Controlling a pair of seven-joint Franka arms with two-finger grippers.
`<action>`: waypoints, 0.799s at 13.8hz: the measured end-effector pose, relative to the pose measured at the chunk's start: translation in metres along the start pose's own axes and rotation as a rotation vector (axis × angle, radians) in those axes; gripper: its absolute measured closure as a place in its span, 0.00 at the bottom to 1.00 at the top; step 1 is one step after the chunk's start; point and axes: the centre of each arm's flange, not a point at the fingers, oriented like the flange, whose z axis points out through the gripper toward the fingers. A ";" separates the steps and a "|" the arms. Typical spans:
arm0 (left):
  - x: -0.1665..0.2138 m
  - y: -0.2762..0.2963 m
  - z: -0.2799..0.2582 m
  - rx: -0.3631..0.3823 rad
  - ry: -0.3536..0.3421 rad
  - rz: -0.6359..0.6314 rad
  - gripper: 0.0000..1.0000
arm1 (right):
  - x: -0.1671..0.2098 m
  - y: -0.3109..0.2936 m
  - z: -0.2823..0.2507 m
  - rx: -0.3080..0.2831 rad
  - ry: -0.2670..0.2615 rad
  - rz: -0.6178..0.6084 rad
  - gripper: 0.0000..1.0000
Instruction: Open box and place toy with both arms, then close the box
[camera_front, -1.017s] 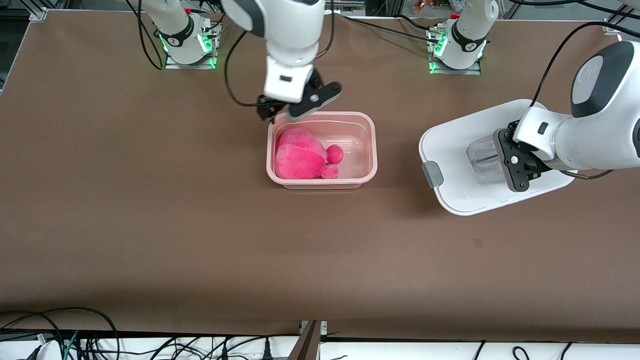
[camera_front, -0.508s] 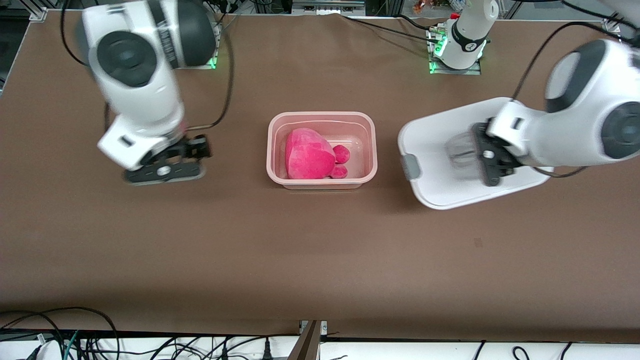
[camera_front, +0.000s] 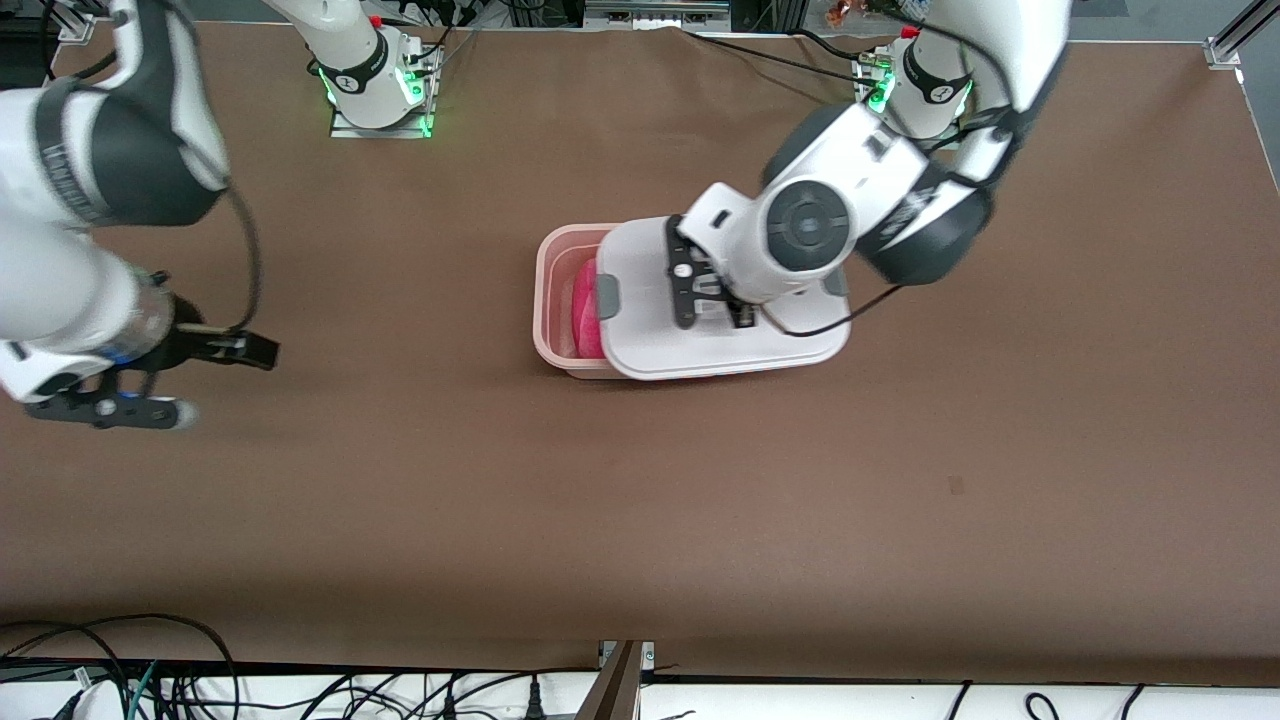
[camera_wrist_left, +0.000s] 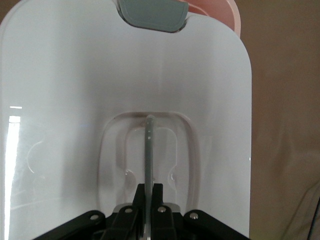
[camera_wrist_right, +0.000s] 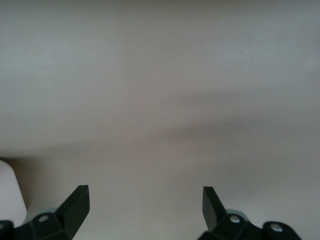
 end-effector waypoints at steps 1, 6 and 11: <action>0.015 0.004 0.013 0.003 0.007 0.004 0.93 | 0.002 0.016 0.003 0.006 -0.011 0.002 0.00; 0.049 0.014 0.038 0.036 0.049 0.024 0.93 | -0.033 0.088 -0.002 0.014 -0.054 0.011 0.00; 0.067 0.017 0.064 0.055 0.036 0.058 0.93 | -0.077 0.112 0.000 0.024 -0.070 0.010 0.00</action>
